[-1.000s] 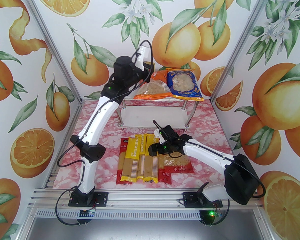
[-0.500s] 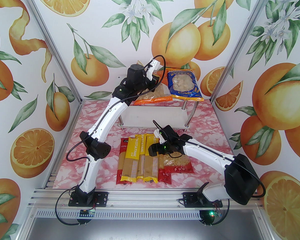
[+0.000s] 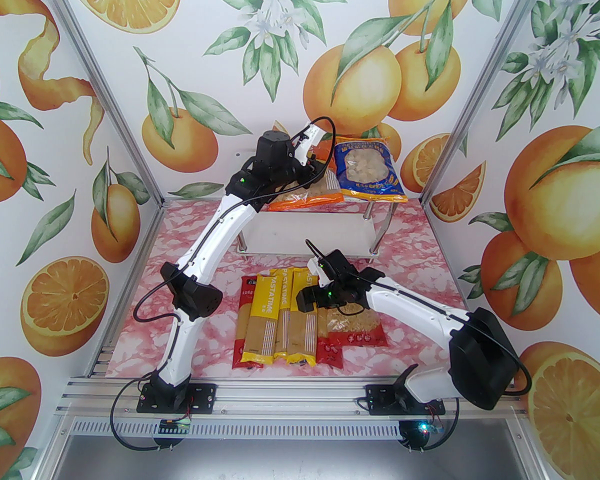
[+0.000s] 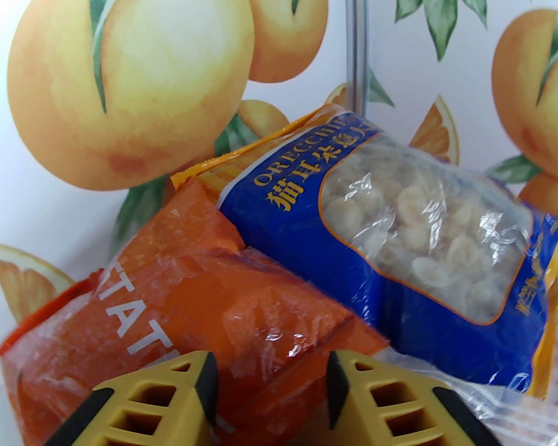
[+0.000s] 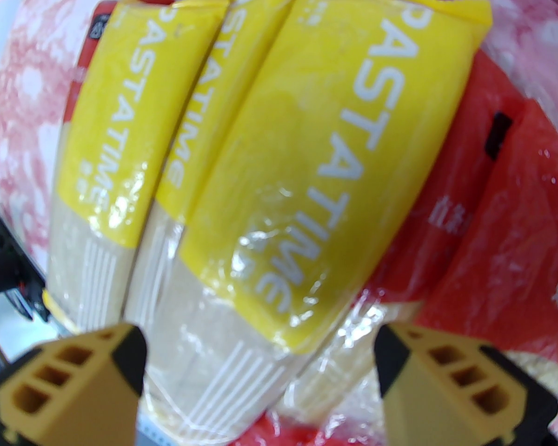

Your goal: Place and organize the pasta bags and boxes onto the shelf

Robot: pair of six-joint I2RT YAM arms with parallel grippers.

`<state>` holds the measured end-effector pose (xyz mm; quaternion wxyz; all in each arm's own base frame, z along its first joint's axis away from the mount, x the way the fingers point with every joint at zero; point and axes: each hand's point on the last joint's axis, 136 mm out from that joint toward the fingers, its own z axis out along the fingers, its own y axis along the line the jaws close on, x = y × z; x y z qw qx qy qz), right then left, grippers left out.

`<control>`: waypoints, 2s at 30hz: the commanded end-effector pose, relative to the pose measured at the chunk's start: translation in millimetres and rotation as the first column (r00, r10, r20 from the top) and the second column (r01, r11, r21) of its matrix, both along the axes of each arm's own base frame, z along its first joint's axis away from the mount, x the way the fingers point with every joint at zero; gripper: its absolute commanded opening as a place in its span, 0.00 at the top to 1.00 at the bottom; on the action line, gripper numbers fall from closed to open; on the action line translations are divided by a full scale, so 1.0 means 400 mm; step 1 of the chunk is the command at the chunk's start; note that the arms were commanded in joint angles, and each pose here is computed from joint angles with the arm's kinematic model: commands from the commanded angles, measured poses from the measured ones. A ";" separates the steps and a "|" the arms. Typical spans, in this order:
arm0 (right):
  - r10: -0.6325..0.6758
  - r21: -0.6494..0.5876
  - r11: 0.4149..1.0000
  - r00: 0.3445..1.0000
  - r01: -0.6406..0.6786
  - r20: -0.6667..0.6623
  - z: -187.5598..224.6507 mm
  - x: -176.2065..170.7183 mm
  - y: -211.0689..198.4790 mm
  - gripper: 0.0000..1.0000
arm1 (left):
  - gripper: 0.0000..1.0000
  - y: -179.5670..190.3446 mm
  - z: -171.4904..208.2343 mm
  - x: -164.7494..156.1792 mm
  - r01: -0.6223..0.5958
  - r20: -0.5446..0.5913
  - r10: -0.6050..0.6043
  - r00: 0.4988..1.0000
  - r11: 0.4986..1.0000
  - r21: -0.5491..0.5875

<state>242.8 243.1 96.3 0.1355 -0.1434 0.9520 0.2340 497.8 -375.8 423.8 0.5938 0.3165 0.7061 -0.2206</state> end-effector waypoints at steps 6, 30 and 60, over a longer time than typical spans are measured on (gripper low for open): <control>-0.030 -0.015 0.999 0.998 0.031 0.052 0.035 0.003 -0.023 0.12 | 0.40 0.105 0.312 -0.057 -0.037 0.258 0.090 0.962 0.978 -0.205; -0.386 -0.132 0.909 0.917 0.396 0.096 -0.037 -0.016 -0.317 0.00 | 0.35 0.468 -0.246 -0.597 -0.306 -0.391 0.264 0.882 0.951 -0.046; -0.408 -0.197 0.896 0.913 0.399 -0.004 -0.113 -0.029 -0.319 0.98 | 0.38 0.556 -0.538 -0.636 -0.454 -0.547 0.390 0.741 0.891 0.022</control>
